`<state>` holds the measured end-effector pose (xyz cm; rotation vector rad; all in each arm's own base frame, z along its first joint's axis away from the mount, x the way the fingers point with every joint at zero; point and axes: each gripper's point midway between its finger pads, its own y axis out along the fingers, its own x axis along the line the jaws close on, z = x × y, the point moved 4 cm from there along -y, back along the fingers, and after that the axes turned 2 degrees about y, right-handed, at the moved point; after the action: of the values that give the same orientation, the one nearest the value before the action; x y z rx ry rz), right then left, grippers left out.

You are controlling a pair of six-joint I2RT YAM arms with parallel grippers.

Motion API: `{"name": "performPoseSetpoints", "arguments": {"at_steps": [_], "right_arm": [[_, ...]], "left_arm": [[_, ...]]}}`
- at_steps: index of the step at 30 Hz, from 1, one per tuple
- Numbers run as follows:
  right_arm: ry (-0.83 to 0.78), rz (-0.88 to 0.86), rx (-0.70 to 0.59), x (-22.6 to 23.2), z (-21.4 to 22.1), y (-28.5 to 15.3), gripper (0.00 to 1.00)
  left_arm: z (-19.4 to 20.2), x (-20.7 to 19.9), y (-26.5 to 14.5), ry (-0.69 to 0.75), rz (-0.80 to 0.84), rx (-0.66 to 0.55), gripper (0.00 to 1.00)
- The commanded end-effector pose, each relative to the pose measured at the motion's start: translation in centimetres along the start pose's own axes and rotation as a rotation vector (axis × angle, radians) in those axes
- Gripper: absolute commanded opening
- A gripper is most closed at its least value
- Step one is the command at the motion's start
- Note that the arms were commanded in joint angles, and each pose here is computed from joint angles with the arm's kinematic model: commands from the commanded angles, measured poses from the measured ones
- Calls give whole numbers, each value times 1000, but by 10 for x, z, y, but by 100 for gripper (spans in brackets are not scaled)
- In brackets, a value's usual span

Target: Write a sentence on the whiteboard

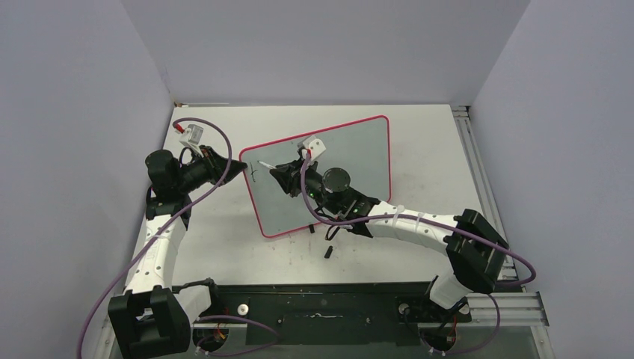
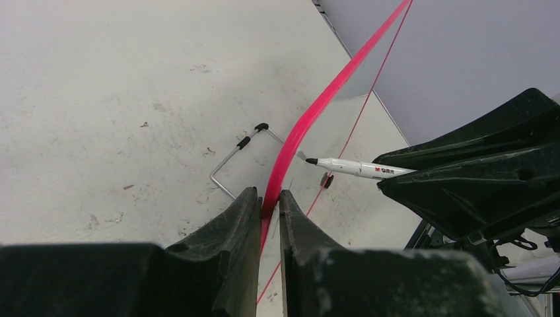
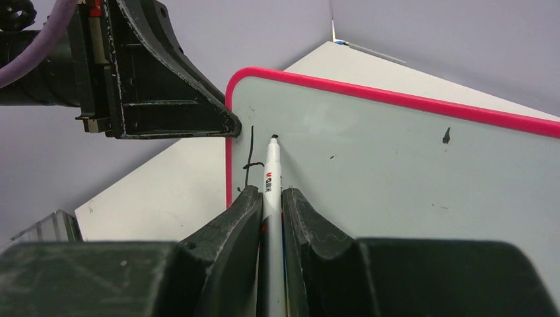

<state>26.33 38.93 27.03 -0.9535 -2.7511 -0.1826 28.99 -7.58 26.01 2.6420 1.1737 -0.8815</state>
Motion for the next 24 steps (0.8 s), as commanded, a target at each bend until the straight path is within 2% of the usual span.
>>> {"name": "performPoseSetpoints", "arguments": {"at_steps": [1,18,24], "right_arm": [[7,-3,-52,1,-15,4,5],[45,20,69,-1,33,-21,5],[50,6,63,2,31,-26,5]], "left_arm": [[-15,-13,-1,61,37,-32,12],[-16,-14,-2,65,38,-35,12],[-16,-14,-3,69,37,-37,12]]}}
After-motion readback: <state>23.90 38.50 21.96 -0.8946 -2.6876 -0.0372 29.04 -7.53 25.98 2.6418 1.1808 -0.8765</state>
